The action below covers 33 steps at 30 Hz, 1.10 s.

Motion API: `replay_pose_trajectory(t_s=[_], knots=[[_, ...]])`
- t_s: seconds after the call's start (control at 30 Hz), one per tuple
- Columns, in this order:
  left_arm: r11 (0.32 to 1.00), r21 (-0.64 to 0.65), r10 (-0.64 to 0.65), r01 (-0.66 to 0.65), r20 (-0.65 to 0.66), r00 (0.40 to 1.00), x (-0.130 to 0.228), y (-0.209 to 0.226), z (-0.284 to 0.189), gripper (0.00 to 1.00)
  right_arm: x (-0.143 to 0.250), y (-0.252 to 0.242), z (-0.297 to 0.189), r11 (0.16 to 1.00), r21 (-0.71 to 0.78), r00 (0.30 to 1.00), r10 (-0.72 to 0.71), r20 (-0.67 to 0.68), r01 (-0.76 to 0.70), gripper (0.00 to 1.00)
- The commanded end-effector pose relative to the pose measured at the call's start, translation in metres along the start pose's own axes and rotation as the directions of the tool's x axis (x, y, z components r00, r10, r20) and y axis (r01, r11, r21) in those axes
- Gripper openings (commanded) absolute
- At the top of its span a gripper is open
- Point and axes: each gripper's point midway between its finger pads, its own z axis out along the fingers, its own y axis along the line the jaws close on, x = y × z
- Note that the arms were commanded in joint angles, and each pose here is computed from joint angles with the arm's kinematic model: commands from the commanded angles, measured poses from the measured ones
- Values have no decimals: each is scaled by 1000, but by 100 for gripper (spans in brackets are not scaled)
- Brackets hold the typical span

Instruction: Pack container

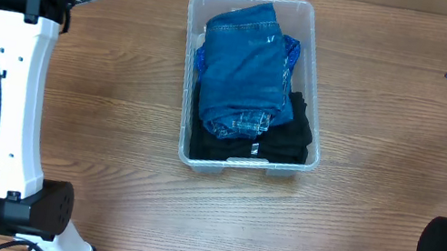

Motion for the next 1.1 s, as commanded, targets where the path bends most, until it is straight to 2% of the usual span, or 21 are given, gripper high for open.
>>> replay_pose_trajectory(t_s=[0.0, 0.1, 0.17, 0.3, 0.37, 0.43, 0.57, 0.67, 0.93, 1.07], knots=[[999, -45, -1, -1, -51, 999, 10, 18, 0, 100, -5, 0, -10, 1000, -3, 999, 2, 34, -2, 100], [998, -45, -46, 44, -63, 997, 20, 28, -24, 100, -5, 0, -10, 1000, -3, 999, 2, 34, -2, 100], [997, 25, -71, 72, -33, 997, 24, 29, -61, 100, -5, 0, -10, 1000, -3, 999, 2, 34, -2, 100], [990, 108, -102, 88, 140, 985, 39, 50, -151, 100, -5, 0, -10, 1000, -3, 999, 2, 34, -2, 100], [984, 135, -149, 119, 238, 960, 67, 78, -191, 100, -5, 0, -10, 1000, -3, 999, 2, 34, -2, 100], [976, 153, -192, 155, 269, 944, 91, 100, -198, 100, -5, 0, -10, 1000, -3, 999, 2, 34, -2, 100], [949, 127, -315, 290, 303, 899, 155, 144, -159, 100, -5, 0, -8, 1000, -2, 1000, 2, 29, -2, 100], [945, 161, -325, 286, 335, 885, 207, 145, -99, 100, -5, 0, -8, 1000, -2, 1000, 2, 28, -2, 100], [940, 183, -337, 289, 350, 874, 245, 108, -8, 100, -4, 2, -4, 1000, -3, 1000, -4, 19, 4, 100], [937, 190, -344, 294, 353, 870, 261, 101, 21, 100, -3, 9, -41, 999, -25, 995, -17, 101, 20, 100]])
